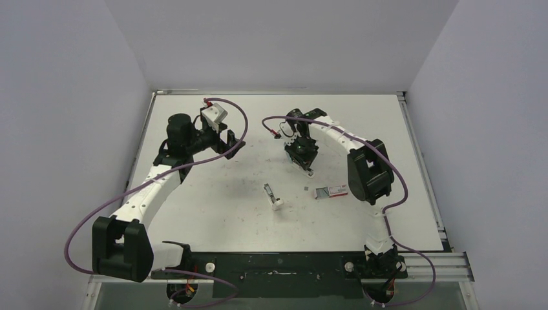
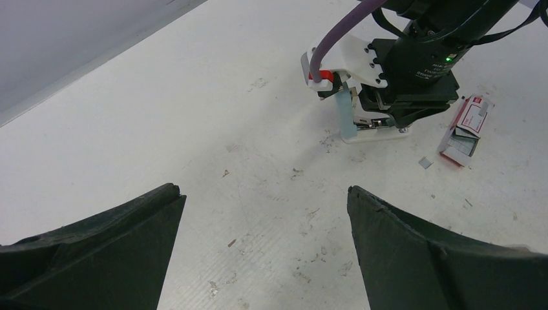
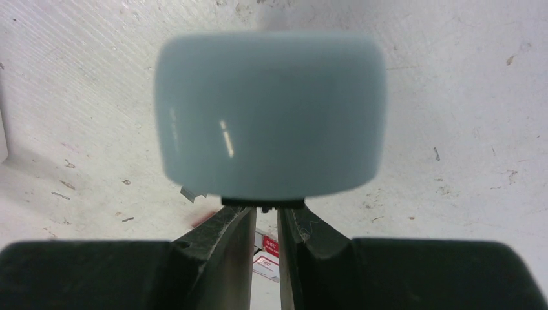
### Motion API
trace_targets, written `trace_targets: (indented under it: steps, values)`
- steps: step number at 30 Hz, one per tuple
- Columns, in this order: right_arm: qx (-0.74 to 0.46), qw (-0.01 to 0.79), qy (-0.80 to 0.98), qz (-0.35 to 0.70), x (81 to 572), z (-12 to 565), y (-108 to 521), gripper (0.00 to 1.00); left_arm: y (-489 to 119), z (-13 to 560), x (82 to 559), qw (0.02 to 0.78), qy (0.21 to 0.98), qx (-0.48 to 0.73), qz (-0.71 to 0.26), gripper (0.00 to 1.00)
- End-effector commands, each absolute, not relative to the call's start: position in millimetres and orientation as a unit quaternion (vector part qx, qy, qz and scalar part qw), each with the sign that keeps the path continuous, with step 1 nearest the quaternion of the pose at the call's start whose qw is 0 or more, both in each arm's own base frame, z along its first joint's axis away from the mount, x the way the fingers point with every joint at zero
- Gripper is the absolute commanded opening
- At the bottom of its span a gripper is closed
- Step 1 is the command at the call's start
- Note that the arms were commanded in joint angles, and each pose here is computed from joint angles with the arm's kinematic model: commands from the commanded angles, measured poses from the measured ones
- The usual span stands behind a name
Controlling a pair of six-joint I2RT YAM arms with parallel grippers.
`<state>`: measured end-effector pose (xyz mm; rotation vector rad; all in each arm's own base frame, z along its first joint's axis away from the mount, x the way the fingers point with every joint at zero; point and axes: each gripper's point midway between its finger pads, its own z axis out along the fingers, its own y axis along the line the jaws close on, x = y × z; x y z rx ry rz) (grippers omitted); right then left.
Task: Load the staples into the stapler
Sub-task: Install the staple into the stapler.
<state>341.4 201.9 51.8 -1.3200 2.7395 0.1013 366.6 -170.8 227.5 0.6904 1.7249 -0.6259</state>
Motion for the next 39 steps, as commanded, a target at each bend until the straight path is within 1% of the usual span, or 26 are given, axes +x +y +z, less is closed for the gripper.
trace_targets:
  steps: [1, 11, 26, 39]
  values:
    - [-0.432, 0.076, 0.898, 0.031, 353.8, 61.9, 211.9, 0.05, -166.0, 244.4, 365.1, 0.579, 0.715, 0.296, -0.255, 0.98]
    - [-0.435, 0.093, 0.895, 0.033, 359.7, 77.7, 214.7, 0.05, -165.3, 244.2, 364.1, 0.58, 0.715, 0.297, -0.254, 0.98]
    - [-0.435, 0.07, 0.897, 0.027, 353.6, 58.6, 209.1, 0.05, -164.2, 242.7, 364.6, 0.58, 0.715, 0.298, -0.253, 0.98]
    - [-0.433, 0.063, 0.899, 0.024, 349.5, 53.0, 206.8, 0.05, -163.8, 243.6, 363.5, 0.581, 0.714, 0.298, -0.252, 0.98]
